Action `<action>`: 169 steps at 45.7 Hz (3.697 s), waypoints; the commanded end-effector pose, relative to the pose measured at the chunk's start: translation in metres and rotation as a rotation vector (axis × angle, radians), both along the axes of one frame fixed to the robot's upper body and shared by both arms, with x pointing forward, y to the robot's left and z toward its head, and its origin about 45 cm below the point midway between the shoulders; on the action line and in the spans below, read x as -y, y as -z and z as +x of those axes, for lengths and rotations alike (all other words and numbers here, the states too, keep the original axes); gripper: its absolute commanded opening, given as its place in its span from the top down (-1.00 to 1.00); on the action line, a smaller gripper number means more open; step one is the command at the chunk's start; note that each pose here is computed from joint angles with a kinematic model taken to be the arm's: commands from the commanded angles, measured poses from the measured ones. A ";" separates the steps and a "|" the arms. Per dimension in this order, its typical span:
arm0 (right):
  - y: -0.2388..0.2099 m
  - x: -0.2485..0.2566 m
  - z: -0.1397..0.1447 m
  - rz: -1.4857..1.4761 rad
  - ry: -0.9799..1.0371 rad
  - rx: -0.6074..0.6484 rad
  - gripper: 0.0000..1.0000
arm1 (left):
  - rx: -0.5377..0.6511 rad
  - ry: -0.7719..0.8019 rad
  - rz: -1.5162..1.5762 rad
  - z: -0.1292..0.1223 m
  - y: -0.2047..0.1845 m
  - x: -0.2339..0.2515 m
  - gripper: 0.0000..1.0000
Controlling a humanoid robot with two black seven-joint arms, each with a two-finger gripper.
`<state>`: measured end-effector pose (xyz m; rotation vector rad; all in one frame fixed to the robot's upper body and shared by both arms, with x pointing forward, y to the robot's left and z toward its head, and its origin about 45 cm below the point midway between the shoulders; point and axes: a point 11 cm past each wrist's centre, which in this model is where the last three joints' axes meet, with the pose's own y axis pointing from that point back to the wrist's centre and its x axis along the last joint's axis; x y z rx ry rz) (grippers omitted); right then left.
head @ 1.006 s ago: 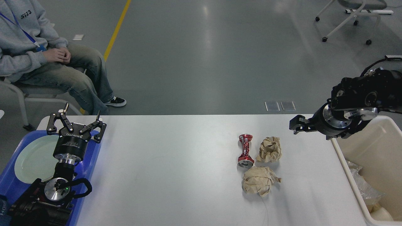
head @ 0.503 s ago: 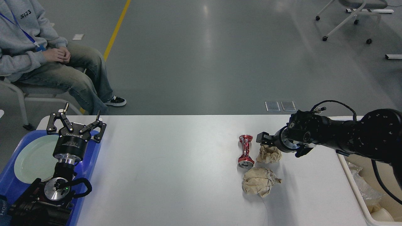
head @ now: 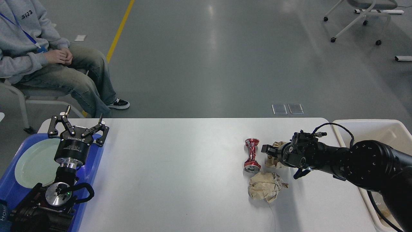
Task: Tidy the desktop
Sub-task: 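Grasp the farther brown paper ball with the right gripper, then carry the paper ball into the white bin and release, then raise the right gripper and move it over the nearer paper ball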
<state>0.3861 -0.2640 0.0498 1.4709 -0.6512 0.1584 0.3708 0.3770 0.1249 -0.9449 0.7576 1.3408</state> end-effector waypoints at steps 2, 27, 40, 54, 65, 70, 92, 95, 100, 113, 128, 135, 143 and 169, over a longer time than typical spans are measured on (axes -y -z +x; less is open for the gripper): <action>0.004 0.001 -0.004 0.001 0.005 -0.006 -0.57 | 0.000 0.001 0.001 0.000 0.000 0.000 -0.93; -0.001 0.021 -0.012 0.089 0.252 0.045 1.00 | 0.000 0.001 0.001 0.000 0.000 0.000 -0.93; -0.018 0.042 -0.009 0.070 0.262 0.032 1.00 | 0.000 0.001 0.001 0.000 0.000 0.000 -0.93; -0.116 0.075 -0.028 -0.029 0.114 -0.209 1.00 | 0.000 0.001 0.001 0.000 0.000 0.000 -0.93; -0.214 0.099 -0.050 -0.068 0.016 -0.373 1.00 | 0.000 0.000 -0.001 0.000 0.000 0.000 -0.93; -0.239 0.098 -0.063 -0.034 -0.018 -0.430 1.00 | 0.000 0.001 0.001 0.000 0.000 0.000 -0.93; -0.214 0.301 -0.104 -0.061 0.423 -0.261 1.00 | 0.000 0.000 -0.001 0.000 0.000 0.000 -0.93; -0.195 0.314 -0.106 -0.071 0.460 -0.243 1.00 | 0.000 0.001 0.001 0.000 0.000 0.000 -0.93; -0.155 0.323 -0.105 -0.091 0.503 -0.200 1.00 | -0.001 0.000 0.001 0.000 0.000 0.000 -0.93; -0.037 0.331 -0.123 -0.276 0.603 -0.025 1.00 | 0.000 0.001 0.001 0.000 0.000 0.000 -0.93; 0.017 0.291 -0.132 -0.401 0.569 0.132 1.00 | 0.000 0.001 0.001 0.000 0.000 0.000 -0.93; 0.023 0.288 -0.138 -0.411 0.566 0.130 1.00 | 0.000 0.001 0.001 0.000 0.000 0.000 -0.93; 0.016 0.292 -0.135 -0.461 0.566 0.223 -1.00 | 0.000 0.001 0.001 0.000 0.000 0.000 -0.93; 0.003 0.306 -0.134 -0.380 0.569 0.105 -1.00 | 0.000 0.001 0.001 0.000 0.000 0.000 -0.93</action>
